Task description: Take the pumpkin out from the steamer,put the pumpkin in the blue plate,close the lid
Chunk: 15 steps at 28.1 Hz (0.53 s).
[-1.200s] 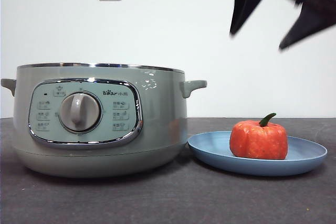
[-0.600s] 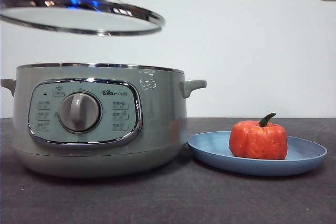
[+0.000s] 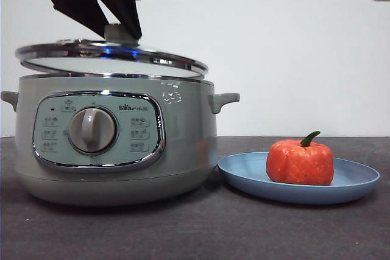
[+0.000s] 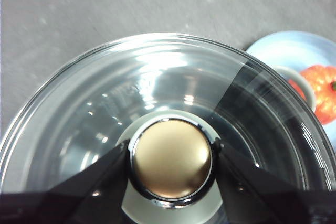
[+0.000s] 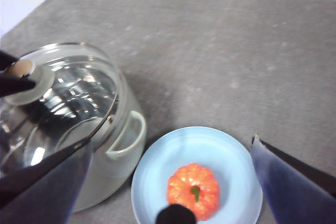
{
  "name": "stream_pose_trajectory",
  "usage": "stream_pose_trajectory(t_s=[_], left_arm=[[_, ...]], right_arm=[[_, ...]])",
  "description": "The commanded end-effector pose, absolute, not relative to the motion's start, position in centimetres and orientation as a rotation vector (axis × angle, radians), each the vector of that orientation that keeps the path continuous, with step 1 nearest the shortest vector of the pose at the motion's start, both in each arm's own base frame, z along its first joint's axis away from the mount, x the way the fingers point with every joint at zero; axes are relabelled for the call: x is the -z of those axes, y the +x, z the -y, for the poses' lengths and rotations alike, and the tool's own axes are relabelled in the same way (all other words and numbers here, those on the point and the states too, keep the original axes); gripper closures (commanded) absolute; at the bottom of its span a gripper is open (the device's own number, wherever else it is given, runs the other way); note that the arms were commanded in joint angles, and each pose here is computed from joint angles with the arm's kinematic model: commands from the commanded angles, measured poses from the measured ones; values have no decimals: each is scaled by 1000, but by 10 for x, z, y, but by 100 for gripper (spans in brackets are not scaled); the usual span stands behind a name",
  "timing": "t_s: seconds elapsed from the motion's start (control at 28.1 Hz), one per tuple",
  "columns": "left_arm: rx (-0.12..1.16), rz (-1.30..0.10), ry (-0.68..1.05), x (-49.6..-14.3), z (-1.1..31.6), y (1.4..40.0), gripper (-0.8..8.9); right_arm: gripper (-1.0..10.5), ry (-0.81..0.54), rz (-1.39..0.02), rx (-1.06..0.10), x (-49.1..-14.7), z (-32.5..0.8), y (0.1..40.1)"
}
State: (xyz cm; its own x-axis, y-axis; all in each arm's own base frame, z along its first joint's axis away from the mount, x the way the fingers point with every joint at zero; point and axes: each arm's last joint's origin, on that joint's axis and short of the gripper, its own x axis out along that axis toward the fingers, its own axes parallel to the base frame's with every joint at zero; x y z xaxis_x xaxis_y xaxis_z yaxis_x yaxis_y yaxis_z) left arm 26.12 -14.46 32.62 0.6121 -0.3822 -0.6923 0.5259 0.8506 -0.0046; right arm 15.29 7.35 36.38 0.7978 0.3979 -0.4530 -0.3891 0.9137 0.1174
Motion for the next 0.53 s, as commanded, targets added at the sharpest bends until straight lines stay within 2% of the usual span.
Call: stream_pose_trajectory(t_s=[0.04, 0.53], left_arm=[[557, -703, 182, -331, 147, 261, 826], [554, -752, 192, -294, 146, 261, 826]], right_arm=[[446, 21, -495, -399, -361, -73, 153], [446, 22, -495, -399, -361, -73, 154]])
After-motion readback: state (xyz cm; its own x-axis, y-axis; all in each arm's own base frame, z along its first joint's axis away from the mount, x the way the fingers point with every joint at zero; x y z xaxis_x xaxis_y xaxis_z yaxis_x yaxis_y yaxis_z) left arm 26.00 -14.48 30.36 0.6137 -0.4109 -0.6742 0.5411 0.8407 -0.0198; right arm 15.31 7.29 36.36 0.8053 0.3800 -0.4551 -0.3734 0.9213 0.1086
